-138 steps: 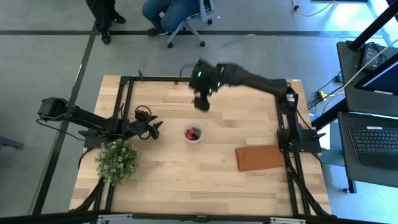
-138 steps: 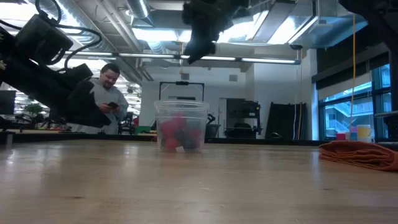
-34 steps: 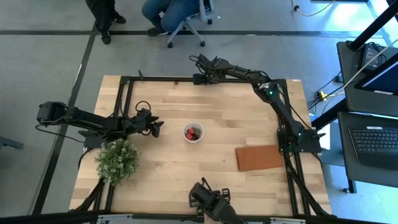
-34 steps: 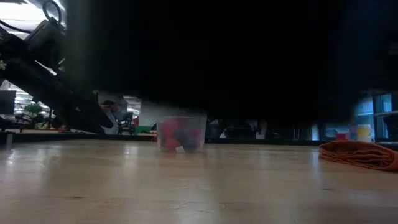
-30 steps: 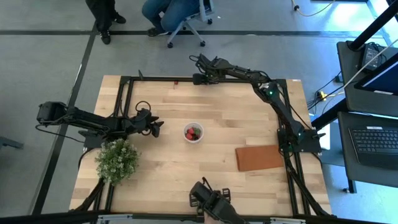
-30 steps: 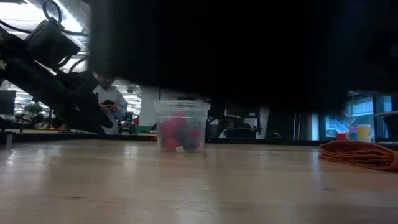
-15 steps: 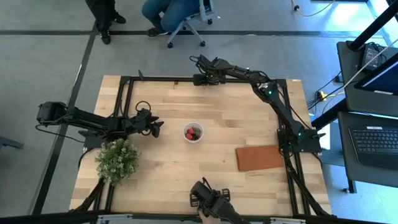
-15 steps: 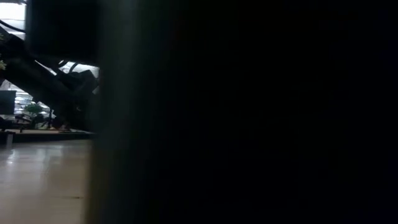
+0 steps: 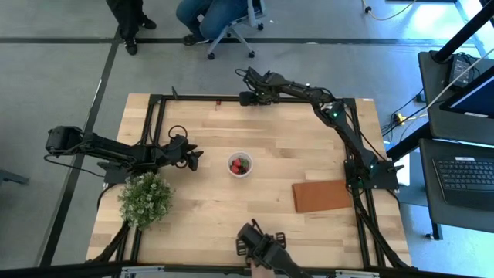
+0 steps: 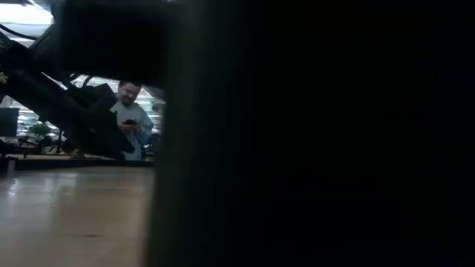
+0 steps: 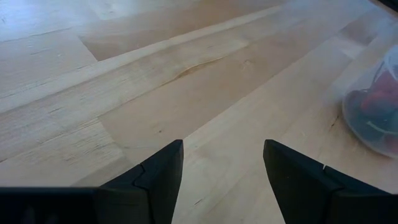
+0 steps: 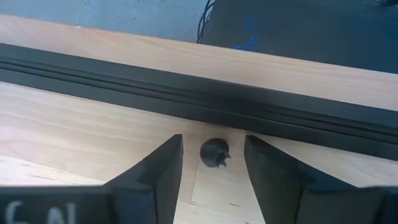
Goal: Pick and placing Produce into tupperware
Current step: Put the blueberry into the bin
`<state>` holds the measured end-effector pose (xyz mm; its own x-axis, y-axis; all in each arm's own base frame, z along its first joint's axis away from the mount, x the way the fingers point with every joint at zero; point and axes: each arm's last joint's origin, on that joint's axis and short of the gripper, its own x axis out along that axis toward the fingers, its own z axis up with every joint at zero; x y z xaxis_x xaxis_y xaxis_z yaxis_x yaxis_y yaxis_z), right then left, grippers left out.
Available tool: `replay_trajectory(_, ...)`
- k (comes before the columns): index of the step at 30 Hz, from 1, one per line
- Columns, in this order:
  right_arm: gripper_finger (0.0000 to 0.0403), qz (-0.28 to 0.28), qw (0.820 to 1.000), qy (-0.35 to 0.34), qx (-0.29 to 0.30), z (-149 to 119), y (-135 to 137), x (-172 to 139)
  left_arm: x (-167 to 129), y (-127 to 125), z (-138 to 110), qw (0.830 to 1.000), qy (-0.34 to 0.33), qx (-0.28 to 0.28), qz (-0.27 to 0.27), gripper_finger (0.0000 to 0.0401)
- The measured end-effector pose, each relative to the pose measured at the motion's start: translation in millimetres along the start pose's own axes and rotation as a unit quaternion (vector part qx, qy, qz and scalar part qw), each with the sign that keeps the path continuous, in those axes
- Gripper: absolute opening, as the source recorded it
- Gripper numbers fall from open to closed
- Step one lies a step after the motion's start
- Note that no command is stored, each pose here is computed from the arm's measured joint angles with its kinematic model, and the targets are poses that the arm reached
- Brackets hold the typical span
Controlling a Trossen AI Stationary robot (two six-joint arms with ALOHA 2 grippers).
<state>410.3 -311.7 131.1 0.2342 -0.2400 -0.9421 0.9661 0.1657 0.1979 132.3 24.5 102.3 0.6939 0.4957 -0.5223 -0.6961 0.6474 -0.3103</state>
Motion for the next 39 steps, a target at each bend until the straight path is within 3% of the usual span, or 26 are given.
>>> replay_trajectory(14,0.0171,-0.006,1.0,0.008,-0.006,2,-5,2,0,0,0,1.0,0.0,0.0,0.0,0.0215)
replay_trajectory(28,0.0053,-0.034,0.998,0.012,-0.047,0,-10,2,0,0,0,1.0,0.0,0.0,0.0,0.0215)
replay_trajectory(39,0.0051,-0.034,0.992,0.015,-0.124,1,-11,-2,0,0,0,1.0,0.0,0.0,0.0,0.0215)
